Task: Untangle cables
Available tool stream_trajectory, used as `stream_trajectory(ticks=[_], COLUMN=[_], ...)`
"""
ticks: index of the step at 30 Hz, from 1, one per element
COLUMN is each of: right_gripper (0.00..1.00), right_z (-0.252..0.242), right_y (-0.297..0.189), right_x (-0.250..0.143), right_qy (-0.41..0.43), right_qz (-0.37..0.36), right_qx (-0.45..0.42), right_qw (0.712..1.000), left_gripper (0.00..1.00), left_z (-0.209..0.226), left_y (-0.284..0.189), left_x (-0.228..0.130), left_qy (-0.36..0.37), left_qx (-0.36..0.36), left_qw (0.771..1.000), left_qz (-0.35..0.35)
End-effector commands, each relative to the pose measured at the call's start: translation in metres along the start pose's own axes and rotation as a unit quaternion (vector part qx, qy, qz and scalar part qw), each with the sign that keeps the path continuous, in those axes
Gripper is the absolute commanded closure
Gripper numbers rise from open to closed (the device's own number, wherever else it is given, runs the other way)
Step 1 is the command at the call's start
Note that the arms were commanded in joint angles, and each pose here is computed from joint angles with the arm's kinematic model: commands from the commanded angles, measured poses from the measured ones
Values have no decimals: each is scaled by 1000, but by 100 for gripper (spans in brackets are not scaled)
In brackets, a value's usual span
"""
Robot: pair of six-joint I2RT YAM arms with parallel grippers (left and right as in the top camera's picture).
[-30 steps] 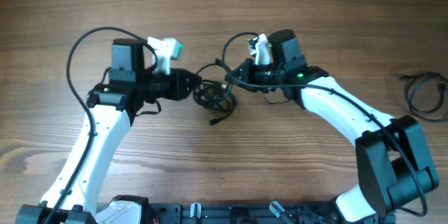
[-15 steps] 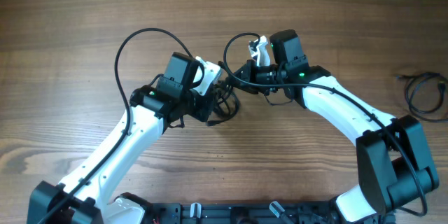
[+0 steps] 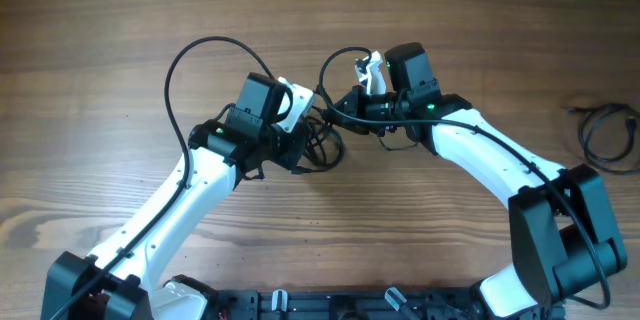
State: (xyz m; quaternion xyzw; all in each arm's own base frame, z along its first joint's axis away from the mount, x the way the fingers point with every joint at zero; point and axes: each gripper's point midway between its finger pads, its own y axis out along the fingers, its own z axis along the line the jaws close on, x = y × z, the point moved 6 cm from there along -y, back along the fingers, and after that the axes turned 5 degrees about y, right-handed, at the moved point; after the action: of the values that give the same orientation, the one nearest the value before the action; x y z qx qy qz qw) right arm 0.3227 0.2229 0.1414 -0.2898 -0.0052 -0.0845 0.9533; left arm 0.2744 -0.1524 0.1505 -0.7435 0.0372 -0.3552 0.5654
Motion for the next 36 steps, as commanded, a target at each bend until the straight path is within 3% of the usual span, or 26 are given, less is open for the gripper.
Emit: stream_trajectory(ticks=[1, 11, 16, 25, 28, 30, 32, 34, 35, 36], right_gripper=[95, 96, 96, 93, 72, 53, 41, 10, 1, 0], right_z=[-1, -2, -2, -22, -34, -44, -46, -37, -32, -30], right_y=[3, 3, 3, -1, 3, 8, 10, 10, 9, 8], right_x=[-1, -1, -1, -8, -10, -9, -10, -16, -19, -20], right_qy=[-2, -1, -1, 10, 17, 26, 34, 35, 34, 36], right_qz=[10, 6, 6, 29, 40, 38, 43, 71, 86, 96], right_qx=[4, 0, 0, -37, -51, -69, -69, -34, -14, -1], right_qw=[1000, 1000, 1000, 999, 998, 997, 996, 996, 996, 995], left_gripper=[70, 68, 67, 68, 68, 68, 68, 68, 68, 68], left_z=[9, 13, 2, -13, -19, -18, -18, -18, -18, -18], left_y=[6, 33, 39, 32, 33, 33, 33, 33, 33, 33], left_x=[-9, -14, -10, -36, -36, -35, -34, -34, -34, -34], left_qy=[3, -21, -21, 17, 24, 24, 24, 22, 22, 22], left_qx=[34, 30, -26, -52, -56, -55, -55, -55, -55, -55], left_qw=[999, 999, 999, 994, 993, 994, 994, 994, 994, 994], left_qz=[21, 35, 25, 95, 97, 92, 91, 91, 91, 91])
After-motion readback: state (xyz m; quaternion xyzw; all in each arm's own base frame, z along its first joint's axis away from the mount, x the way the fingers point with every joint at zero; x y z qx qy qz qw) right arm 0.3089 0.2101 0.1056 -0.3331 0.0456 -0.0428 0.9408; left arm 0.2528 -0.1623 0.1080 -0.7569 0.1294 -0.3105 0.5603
